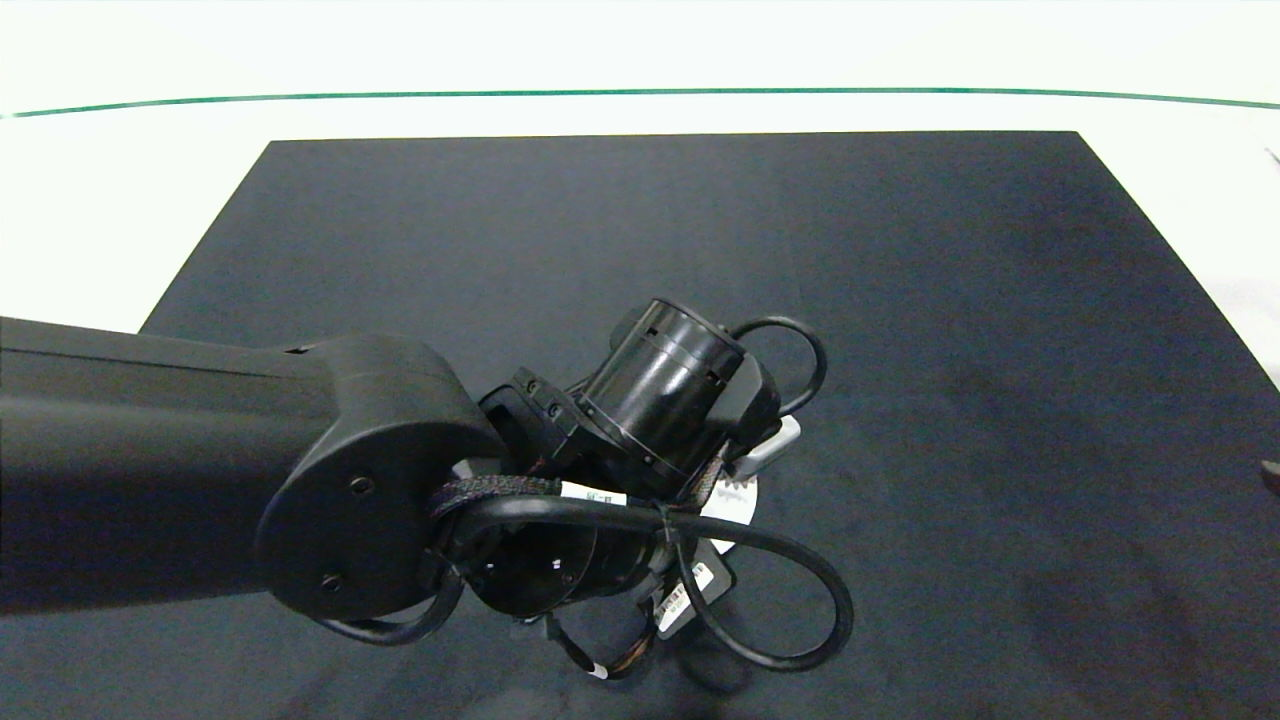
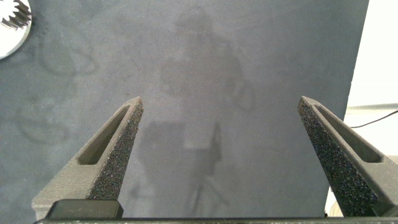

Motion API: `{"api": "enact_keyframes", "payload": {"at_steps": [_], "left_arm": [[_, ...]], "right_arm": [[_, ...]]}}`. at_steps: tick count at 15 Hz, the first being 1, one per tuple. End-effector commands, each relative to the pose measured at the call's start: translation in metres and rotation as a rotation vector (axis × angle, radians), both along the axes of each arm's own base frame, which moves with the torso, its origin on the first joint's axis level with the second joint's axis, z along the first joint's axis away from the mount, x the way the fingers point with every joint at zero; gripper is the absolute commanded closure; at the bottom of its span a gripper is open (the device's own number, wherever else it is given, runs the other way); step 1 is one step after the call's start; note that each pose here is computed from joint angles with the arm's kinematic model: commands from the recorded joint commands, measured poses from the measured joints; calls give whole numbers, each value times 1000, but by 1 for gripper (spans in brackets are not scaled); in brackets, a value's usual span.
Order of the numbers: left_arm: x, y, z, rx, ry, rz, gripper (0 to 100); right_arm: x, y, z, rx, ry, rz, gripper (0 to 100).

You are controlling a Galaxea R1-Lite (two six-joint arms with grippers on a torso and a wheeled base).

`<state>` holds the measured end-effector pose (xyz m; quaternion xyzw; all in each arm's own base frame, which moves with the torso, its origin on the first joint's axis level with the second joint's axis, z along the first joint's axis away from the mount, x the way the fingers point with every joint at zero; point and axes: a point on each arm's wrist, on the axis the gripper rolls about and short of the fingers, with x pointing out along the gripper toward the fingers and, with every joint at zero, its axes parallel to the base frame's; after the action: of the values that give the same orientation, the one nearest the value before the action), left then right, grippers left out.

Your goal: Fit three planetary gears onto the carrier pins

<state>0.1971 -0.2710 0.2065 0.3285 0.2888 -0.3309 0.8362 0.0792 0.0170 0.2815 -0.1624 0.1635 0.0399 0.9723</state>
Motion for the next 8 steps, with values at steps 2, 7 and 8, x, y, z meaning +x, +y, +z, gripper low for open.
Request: {"api": "enact_keyframes", "payload": {"at_steps": [2,7,8], "left_arm": [[-2,3,-1,7,3,2,75],[2,5,-2,11,4,16,75],[2,5,-2,10,3,16,75]], "right_arm": [[0,0,-1,-12,5,3,0],[0,0,-1,-17,6,6,0],[0,0,-2,-17,6,6,0]]}}
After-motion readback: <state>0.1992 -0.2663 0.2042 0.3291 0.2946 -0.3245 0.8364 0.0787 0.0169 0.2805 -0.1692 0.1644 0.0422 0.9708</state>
